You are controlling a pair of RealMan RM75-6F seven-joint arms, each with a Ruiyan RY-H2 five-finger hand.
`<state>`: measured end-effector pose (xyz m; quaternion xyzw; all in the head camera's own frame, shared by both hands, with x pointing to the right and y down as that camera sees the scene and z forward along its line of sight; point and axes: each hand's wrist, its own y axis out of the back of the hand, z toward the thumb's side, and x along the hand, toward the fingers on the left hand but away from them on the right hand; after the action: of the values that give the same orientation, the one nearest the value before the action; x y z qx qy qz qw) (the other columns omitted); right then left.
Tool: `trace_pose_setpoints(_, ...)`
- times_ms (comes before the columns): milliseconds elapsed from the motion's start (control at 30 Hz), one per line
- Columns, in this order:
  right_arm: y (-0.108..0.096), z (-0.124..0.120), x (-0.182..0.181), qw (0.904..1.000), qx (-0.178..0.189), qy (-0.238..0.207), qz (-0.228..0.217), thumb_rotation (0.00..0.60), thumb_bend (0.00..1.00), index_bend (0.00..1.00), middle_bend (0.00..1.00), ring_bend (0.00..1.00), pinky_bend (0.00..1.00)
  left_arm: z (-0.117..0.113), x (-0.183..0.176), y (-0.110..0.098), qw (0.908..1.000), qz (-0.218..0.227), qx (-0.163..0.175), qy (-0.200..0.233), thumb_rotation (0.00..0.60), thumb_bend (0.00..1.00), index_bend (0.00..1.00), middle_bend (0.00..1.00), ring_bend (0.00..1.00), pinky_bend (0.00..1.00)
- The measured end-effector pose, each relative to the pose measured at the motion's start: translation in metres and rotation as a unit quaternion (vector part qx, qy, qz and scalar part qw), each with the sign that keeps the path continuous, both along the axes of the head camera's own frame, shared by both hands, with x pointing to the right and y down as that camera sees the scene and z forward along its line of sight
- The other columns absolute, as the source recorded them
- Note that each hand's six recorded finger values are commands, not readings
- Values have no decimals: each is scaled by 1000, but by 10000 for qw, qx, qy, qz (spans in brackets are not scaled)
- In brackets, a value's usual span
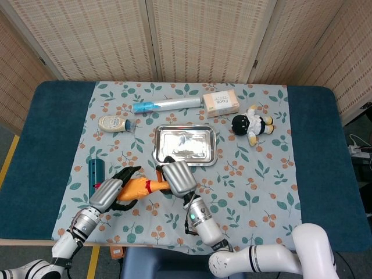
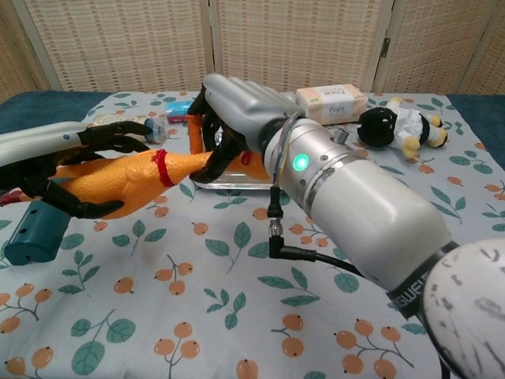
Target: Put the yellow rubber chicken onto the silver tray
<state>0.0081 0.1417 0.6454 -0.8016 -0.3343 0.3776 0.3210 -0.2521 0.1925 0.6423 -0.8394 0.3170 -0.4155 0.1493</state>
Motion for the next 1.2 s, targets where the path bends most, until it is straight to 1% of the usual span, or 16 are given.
trace_pose_setpoints(133, 0, -1, -1, 10000, -1, -21, 0, 600, 325, 991, 658, 852, 1000, -1, 1, -1, 10000, 58, -50, 54, 600, 319, 0, 0, 0, 16)
trace_pose_setpoints(333, -1, -3, -1, 10000, 2, -58, 7, 600, 325, 991, 658, 852, 1000, 2, 0, -1, 9999, 113, -55, -58, 600, 331, 0, 0, 0, 24)
trace_pose_setpoints(400, -2, -4, 0, 10000, -16, -87, 26, 600, 325, 991, 658, 852, 1000, 4, -1, -2, 9998, 128, -31, -132, 600, 342, 0, 0, 0, 78)
trace_pose_setpoints(433, -2, -4, 0, 9999, -22, -100, 34, 600, 325, 991, 658, 852, 1000, 4, -1, -2, 9998, 132, -15, -171, 600, 356, 10, 6, 11, 167)
trace_pose_setpoints(500, -3, -5, 0, 9999, -26, -120, 46, 600, 325, 991, 658, 852, 1000, 5, -2, -3, 9996, 99, 62, -257, 600, 376, 120, 108, 110, 344)
trace_pose_setpoints(567, -4, -6, 1, 9999, -28, -135, 59, 600, 325, 991, 658, 852, 1000, 4, -2, -5, 9994, 13, 151, -301, 600, 397, 351, 338, 325, 507)
trace_pose_setpoints(600, -4, -7, 2, 9999, -26, -136, 66, 600, 325, 991, 658, 852, 1000, 4, -2, -7, 9993, -69, 211, -300, 600, 404, 429, 418, 404, 564)
trace_pose_setpoints(633, -5, -7, 2, 9999, -24, -132, 75, 600, 325, 991, 658, 852, 1000, 3, -1, -7, 9992, -146, 247, -283, 600, 418, 544, 539, 519, 661)
trace_pose_setpoints(667, -5, -7, 3, 9999, -20, -124, 82, 600, 325, 991, 658, 852, 1000, 3, -1, -8, 9990, -227, 278, -256, 600, 441, 641, 639, 607, 750)
trace_pose_setpoints(733, -6, -7, 3, 9999, -23, -116, 87, 600, 325, 991, 658, 852, 1000, 1, 0, -11, 9984, -408, 350, -186, 600, 556, 841, 836, 771, 931)
trace_pose_setpoints(767, -6, -7, 4, 9999, -23, -113, 87, 600, 325, 991, 658, 852, 1000, 0, 1, -11, 9980, -472, 380, -165, 600, 612, 892, 885, 823, 972)
trace_pose_setpoints(800, -6, -7, 4, 9999, -22, -112, 85, 600, 325, 991, 658, 852, 1000, -1, 0, -12, 9976, -519, 432, -169, 600, 662, 919, 914, 863, 995)
trace_pose_setpoints(867, -6, -7, 4, 9999, -24, -117, 84, 600, 325, 991, 658, 852, 1000, -1, 0, -13, 9971, -515, 515, -223, 600, 696, 931, 937, 908, 1000)
trace_pose_setpoints(1000, -5, -8, 4, 9999, -29, -119, 79, 600, 326, 991, 658, 852, 1000, -4, 2, -12, 9951, -539, 752, -339, 600, 700, 942, 955, 935, 1000)
trace_pose_setpoints(1100, -5, -8, 4, 9999, -23, -119, 72, 600, 325, 991, 657, 852, 1000, -5, 4, -12, 9948, -546, 784, -344, 600, 700, 944, 959, 945, 1000)
trace_pose_setpoints(1200, -5, -9, 4, 9999, -21, -127, 76, 600, 326, 991, 658, 852, 1000, -8, 5, -13, 9940, -597, 868, -300, 600, 679, 942, 955, 945, 1000)
